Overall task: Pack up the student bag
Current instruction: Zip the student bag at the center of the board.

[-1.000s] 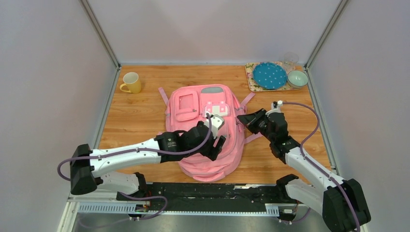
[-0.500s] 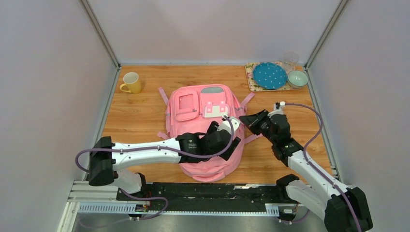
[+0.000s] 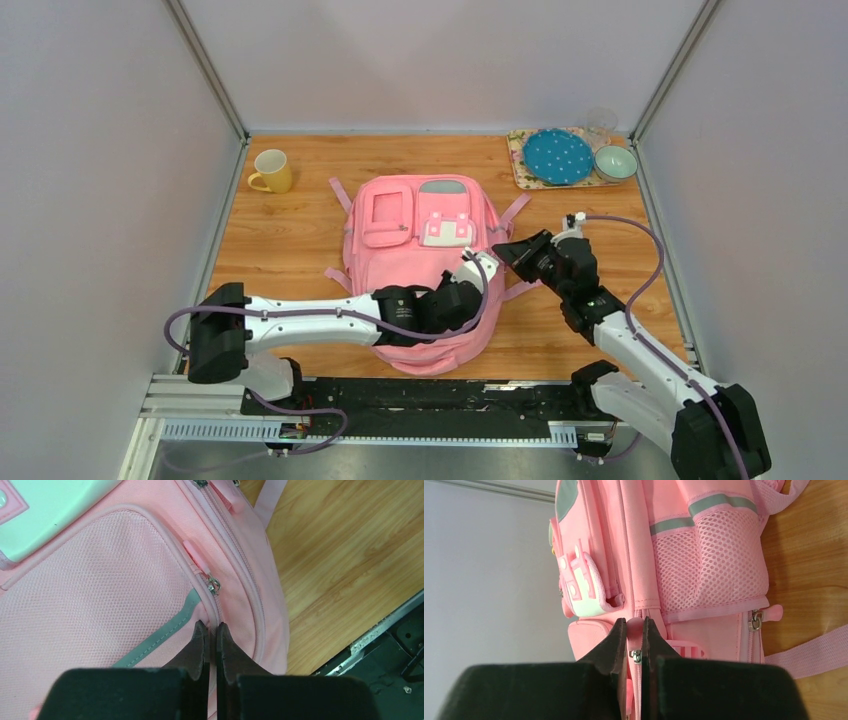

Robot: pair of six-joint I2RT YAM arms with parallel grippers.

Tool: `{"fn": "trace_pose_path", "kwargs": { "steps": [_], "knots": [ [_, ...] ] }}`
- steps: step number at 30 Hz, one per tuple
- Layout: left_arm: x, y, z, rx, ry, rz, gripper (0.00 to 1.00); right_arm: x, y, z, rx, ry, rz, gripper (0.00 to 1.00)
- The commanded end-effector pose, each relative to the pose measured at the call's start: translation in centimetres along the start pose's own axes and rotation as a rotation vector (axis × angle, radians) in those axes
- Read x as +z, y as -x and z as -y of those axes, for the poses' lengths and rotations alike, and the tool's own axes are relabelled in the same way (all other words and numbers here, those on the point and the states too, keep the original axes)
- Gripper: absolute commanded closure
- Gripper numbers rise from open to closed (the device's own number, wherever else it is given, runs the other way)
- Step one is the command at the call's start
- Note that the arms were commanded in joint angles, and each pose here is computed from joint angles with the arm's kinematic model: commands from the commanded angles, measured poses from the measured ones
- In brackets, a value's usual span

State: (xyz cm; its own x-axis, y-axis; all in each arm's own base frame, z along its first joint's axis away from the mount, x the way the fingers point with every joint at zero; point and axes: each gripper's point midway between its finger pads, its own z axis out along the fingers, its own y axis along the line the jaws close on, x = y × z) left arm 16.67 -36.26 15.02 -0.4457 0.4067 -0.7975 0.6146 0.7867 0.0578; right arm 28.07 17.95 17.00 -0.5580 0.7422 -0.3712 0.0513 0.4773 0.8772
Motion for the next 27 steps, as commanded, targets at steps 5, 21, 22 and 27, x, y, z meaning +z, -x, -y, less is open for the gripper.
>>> {"fn": "trace_pose_path", "kwargs": {
  "steps": [5,21,22,27],
  "knots": [
    [-1.3,-9.4,-0.5,0.068,-0.15,-0.187,1.0,2.0,3.5,-3.3,-0.031,0.086,0.136,1.0],
    [-2.4,-8.4,-1.1,-0.007,-0.153,-0.117,1.0,0.8,2.5,-3.4,-0.045,0.105,0.096,1.0],
    [-2.3,-7.6,-0.7,-0.007,-0.162,-0.104,1.0,0.4,2.4,-3.6,-0.054,0.114,0.092,1.0],
    [-1.9,-4.9,-0.1,0.056,-0.149,-0.074,1.0,-0.7,0.8,-3.5,-0.064,0.141,0.024,1.0]
  ]
}}
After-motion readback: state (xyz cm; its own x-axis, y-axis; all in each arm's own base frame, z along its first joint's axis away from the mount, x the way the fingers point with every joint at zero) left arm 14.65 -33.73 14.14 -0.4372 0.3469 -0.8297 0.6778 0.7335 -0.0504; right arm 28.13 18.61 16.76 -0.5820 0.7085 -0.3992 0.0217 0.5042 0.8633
